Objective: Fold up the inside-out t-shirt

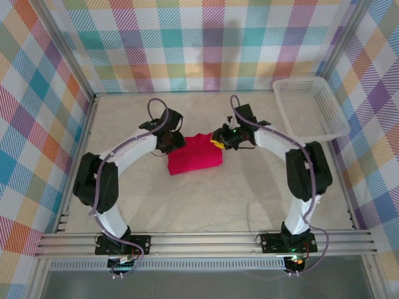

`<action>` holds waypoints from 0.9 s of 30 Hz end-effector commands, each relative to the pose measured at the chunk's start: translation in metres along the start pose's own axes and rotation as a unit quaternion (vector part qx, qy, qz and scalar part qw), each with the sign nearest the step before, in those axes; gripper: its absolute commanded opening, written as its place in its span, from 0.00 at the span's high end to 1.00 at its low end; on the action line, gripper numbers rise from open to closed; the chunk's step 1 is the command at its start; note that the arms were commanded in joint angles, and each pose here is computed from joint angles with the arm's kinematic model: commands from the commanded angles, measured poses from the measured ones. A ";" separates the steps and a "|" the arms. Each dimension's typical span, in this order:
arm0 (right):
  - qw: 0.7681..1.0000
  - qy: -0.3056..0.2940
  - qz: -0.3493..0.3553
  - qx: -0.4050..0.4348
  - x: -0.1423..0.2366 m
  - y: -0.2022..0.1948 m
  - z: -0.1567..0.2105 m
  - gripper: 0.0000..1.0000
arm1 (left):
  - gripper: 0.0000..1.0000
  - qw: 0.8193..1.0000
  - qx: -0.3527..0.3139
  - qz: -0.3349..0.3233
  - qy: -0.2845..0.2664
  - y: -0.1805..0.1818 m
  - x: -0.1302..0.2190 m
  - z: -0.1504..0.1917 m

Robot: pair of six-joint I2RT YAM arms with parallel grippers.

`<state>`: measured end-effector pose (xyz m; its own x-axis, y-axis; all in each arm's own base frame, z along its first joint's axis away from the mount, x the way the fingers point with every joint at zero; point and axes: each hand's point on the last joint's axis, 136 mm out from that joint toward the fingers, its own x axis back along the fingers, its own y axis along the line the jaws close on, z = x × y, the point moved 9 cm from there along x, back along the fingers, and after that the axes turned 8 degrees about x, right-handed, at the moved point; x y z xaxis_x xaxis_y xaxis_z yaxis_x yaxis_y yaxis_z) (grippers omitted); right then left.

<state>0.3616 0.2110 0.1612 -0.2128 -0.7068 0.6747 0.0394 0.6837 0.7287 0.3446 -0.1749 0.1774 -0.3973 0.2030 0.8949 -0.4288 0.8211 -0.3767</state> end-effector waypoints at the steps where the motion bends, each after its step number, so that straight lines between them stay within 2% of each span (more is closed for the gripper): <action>1: 0.998 0.024 -0.014 -0.057 -0.029 -0.017 0.000 0.73 | 0.60 0.998 0.035 0.013 0.056 0.006 -0.039 0.008; 4: 0.996 0.031 0.028 -0.081 -0.047 -0.037 -0.003 0.74 | 0.60 0.996 0.054 -0.024 0.065 0.026 -0.065 -0.002; 7: 0.993 0.026 0.068 -0.092 -0.059 -0.051 -0.009 0.72 | 0.59 0.995 0.053 -0.062 0.063 0.040 -0.082 -0.020; 13: 0.991 0.008 0.101 -0.085 -0.079 -0.052 -0.039 0.70 | 0.55 0.992 0.027 -0.100 0.065 0.034 -0.110 -0.065; 17: 0.991 -0.012 0.109 -0.073 -0.100 -0.043 -0.073 0.69 | 0.54 0.992 0.035 -0.104 0.062 0.029 -0.128 -0.109; 23: 0.996 -0.024 0.069 -0.054 -0.137 -0.020 -0.123 0.66 | 0.53 0.992 0.092 -0.077 0.044 0.048 -0.140 -0.183; 27: 0.998 -0.033 0.041 -0.032 -0.133 0.003 -0.141 0.66 | 0.51 0.994 0.092 -0.040 0.040 0.044 -0.136 -0.199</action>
<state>0.5332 0.2894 0.1099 -0.3376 -0.6876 0.6428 0.0467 0.6699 0.7410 0.5538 -0.0810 0.1226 -0.4306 0.2278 0.8733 -0.5391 0.7112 -0.4513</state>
